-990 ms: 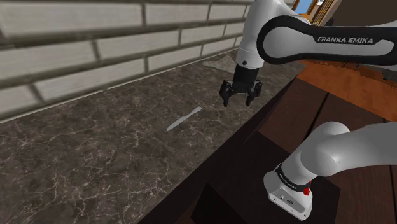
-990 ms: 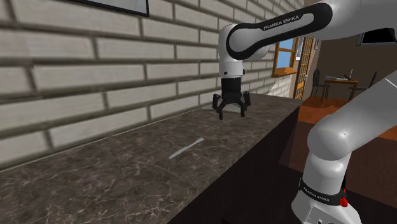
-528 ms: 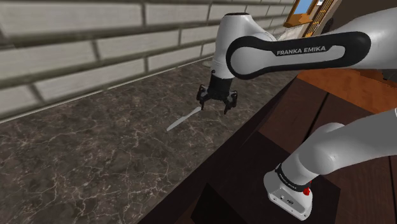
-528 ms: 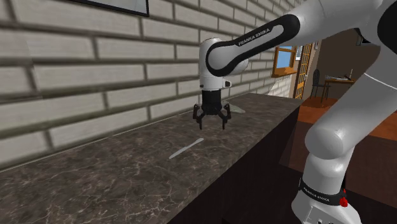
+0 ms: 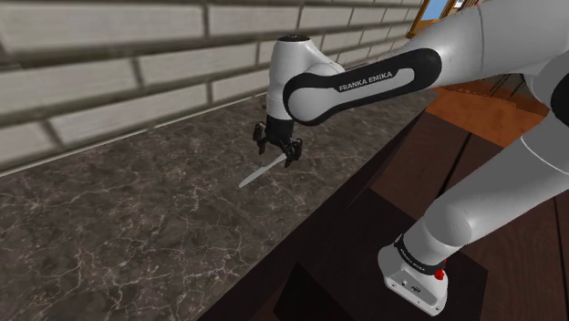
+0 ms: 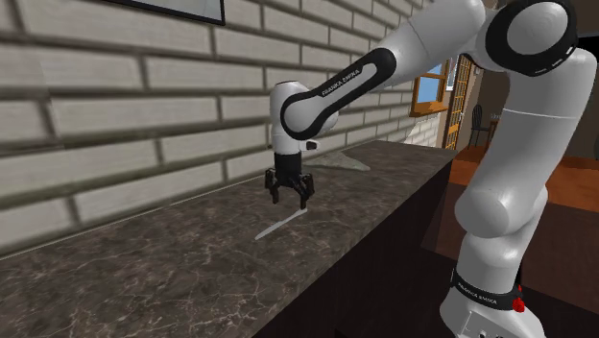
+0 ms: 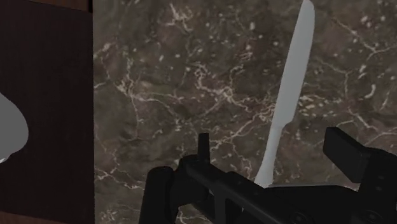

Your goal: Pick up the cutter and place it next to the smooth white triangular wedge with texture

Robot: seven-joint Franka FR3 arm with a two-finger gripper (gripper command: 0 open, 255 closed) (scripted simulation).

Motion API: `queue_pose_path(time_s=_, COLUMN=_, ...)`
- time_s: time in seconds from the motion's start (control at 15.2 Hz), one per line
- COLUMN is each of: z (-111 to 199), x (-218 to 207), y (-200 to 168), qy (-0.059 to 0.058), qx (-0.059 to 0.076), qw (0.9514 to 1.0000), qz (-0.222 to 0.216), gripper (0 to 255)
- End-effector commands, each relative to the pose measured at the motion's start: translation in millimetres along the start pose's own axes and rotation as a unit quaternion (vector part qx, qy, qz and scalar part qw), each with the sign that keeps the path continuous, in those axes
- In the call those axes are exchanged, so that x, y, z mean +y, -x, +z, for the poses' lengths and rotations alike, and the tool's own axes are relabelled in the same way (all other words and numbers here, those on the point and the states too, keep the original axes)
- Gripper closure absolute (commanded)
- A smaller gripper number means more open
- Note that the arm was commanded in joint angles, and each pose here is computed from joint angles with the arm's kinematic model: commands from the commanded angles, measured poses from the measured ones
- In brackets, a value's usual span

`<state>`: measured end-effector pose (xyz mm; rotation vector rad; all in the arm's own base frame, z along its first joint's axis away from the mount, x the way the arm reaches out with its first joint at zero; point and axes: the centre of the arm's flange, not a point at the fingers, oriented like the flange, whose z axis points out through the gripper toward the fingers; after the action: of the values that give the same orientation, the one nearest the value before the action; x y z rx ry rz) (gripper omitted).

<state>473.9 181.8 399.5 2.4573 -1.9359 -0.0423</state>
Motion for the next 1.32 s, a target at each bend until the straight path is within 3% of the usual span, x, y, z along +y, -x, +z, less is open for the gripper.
queue_pose_path(time_s=0.0, z=11, x=-21, y=-2, qy=-0.005, qx=0.004, qw=0.9987, qz=0.051, gripper=0)
queue_pose_path(time_s=0.13, z=18, x=-35, y=-5, qy=-0.008, qx=0.007, qw=0.9967, qz=0.08, gripper=0)
queue_pose_path(time_s=0.59, z=58, x=-36, y=-5, qy=-0.008, qx=0.007, qw=0.9967, qz=0.08, gripper=0)
queue_pose_path(time_s=1.12, z=58, x=-36, y=-5, qy=-0.008, qx=0.007, qw=0.9967, qz=0.08, gripper=0)
queue_pose_path(time_s=1.19, z=58, x=-36, y=-5, qy=-0.008, qx=0.007, qw=0.9967, qz=0.08, gripper=255)
queue_pose_path(time_s=1.25, z=58, x=-36, y=-5, qy=-0.008, qx=0.007, qw=0.9967, qz=0.08, gripper=255)
